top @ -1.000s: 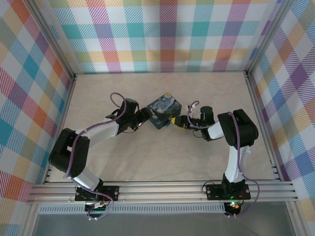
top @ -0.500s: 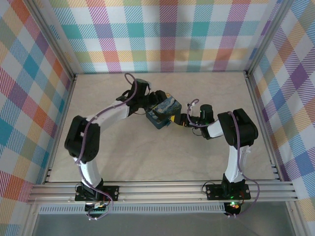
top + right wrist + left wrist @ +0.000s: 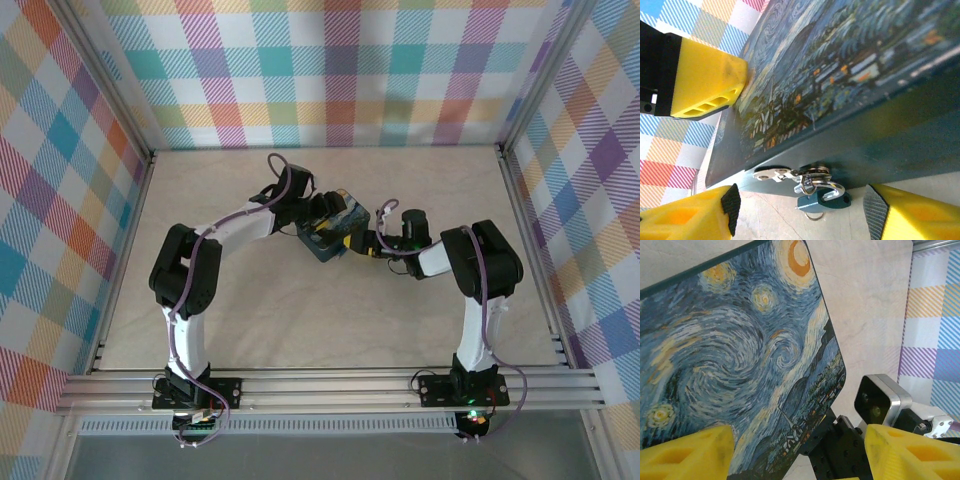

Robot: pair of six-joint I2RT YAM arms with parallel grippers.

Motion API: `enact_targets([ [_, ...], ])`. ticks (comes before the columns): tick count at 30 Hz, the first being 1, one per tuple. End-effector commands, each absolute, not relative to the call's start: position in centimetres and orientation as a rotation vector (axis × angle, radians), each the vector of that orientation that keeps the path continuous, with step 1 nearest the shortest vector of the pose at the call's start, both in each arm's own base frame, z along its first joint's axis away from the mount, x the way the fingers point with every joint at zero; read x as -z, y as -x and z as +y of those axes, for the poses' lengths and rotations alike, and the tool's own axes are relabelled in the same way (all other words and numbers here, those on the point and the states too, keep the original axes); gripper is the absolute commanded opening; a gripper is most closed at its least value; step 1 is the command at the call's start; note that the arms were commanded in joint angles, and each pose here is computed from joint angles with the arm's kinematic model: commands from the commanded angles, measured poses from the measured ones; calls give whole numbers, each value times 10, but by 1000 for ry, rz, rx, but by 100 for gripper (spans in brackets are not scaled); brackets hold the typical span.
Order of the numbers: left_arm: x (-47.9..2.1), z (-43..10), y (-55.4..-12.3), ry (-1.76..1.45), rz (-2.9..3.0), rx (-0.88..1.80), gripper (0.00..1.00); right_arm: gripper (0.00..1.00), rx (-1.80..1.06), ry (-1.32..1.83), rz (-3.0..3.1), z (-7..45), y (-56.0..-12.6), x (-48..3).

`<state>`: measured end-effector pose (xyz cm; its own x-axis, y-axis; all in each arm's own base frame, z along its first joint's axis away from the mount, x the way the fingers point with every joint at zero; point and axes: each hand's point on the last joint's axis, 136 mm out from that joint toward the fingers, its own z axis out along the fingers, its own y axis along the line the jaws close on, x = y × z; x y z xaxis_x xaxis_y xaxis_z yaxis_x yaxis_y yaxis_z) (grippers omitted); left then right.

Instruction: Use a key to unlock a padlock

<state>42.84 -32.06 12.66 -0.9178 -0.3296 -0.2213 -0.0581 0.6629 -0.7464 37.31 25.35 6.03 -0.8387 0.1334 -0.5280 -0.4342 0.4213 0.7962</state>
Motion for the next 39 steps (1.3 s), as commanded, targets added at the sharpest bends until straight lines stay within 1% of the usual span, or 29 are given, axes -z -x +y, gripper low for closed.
enact_targets([
  [1,-115,-321,-422,286,2585,1096,70,68,-1418,294,2172,260,-374,-54],
  [10,-110,-320,-421,292,2592,1088,70,69,-1428,326,2184,270,-373,-52],
  [15,-110,-320,-421,292,2593,1087,70,65,-1516,348,2126,277,-368,-62],
  [19,-110,-320,-420,294,2594,1085,70,64,-1525,355,2116,276,-366,-64],
  [30,-109,-319,-419,299,2594,1083,70,54,-1515,331,2113,273,-361,-63],
  [39,-108,-318,-418,303,2596,1079,70,44,-1495,319,2119,270,-358,-61],
])
